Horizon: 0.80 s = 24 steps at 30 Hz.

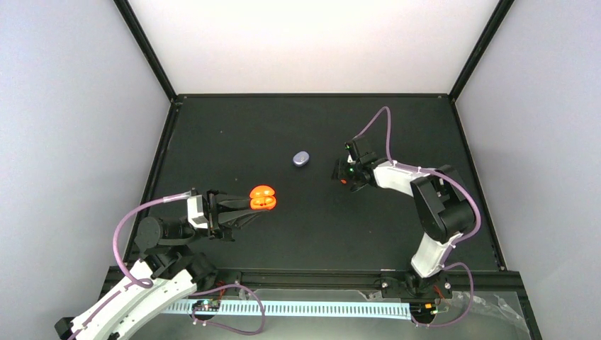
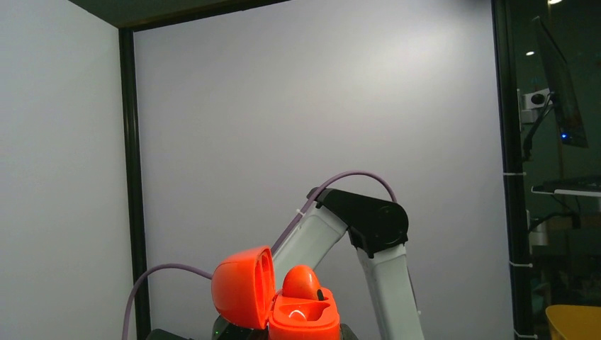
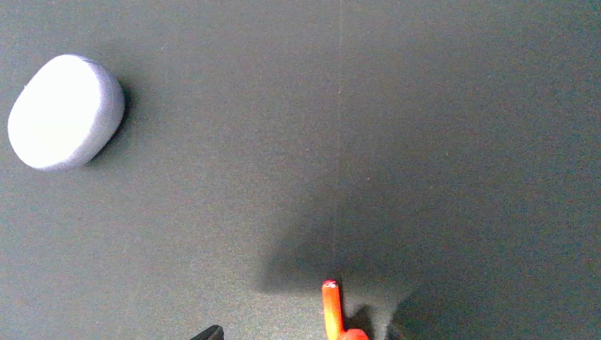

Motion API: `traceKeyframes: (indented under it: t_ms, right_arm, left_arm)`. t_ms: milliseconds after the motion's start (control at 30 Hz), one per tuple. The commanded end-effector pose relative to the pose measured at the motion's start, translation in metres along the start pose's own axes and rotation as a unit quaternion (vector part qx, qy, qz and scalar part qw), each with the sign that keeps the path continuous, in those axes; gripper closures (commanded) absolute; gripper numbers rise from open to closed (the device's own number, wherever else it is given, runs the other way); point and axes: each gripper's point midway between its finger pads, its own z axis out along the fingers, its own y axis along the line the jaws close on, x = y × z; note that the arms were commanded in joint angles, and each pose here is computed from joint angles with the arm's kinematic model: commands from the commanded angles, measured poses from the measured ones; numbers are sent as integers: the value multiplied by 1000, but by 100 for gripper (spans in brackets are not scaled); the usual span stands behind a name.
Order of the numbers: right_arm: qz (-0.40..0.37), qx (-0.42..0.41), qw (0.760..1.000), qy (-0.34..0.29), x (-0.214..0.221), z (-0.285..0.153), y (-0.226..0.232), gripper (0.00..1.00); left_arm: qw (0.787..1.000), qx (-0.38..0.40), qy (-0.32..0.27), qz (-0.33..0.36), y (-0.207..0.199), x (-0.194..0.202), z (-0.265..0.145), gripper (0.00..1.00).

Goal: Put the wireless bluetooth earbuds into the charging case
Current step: Pick up the earbud from the center of the board.

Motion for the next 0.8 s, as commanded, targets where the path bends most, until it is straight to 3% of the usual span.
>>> traceKeyframes:
  t_ms: [0, 567, 767]
  right_arm:
    - [15, -26, 1000, 11, 3, 6, 8, 41]
    - [1, -106, 993, 50, 20, 7, 74, 42]
    - [-31, -89, 995, -13, -8, -16, 73, 41]
  left_arm:
    - [1000, 5, 3, 11, -2, 3, 0, 98]
    - [1000, 6, 2, 12, -2, 2, 0, 99]
    - [1000, 5, 3, 14, -3, 1, -1, 98]
